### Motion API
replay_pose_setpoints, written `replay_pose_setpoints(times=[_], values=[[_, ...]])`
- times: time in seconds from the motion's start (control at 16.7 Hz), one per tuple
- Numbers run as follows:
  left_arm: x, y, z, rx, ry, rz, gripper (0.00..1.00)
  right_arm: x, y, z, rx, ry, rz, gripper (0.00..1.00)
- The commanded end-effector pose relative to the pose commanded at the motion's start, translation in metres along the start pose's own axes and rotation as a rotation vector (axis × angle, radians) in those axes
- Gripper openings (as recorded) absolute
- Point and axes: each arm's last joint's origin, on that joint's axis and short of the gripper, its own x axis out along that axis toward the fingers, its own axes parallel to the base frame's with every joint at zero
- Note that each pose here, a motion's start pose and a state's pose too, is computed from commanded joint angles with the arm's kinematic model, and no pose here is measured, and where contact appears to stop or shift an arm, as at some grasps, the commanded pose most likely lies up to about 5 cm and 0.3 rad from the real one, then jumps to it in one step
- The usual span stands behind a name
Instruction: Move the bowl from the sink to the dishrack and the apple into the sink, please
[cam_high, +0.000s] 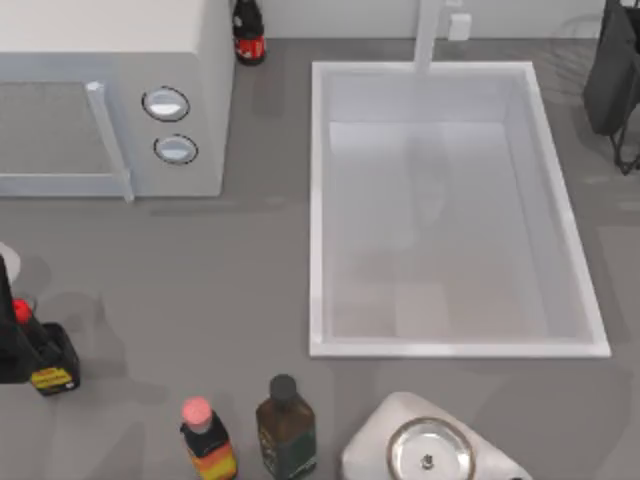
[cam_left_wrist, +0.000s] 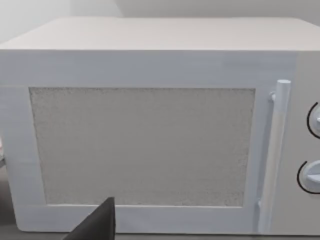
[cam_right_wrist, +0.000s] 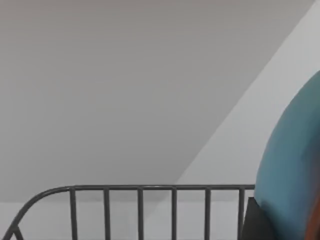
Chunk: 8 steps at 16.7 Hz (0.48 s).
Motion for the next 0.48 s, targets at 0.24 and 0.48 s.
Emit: replay_pose_setpoints(times=[0.24,0.48], values=[[0.0000,0.0000,0.0000,0.000,0.000,0.000,1.00,0.0000,0.0000,0.0000,0.000,0.000,0.000,0.30],[0.0000,0.0000,0.0000,0.000,0.000,0.000,1.00,0.0000,0.0000,0.0000,0.000,0.000,0.000,0.60]])
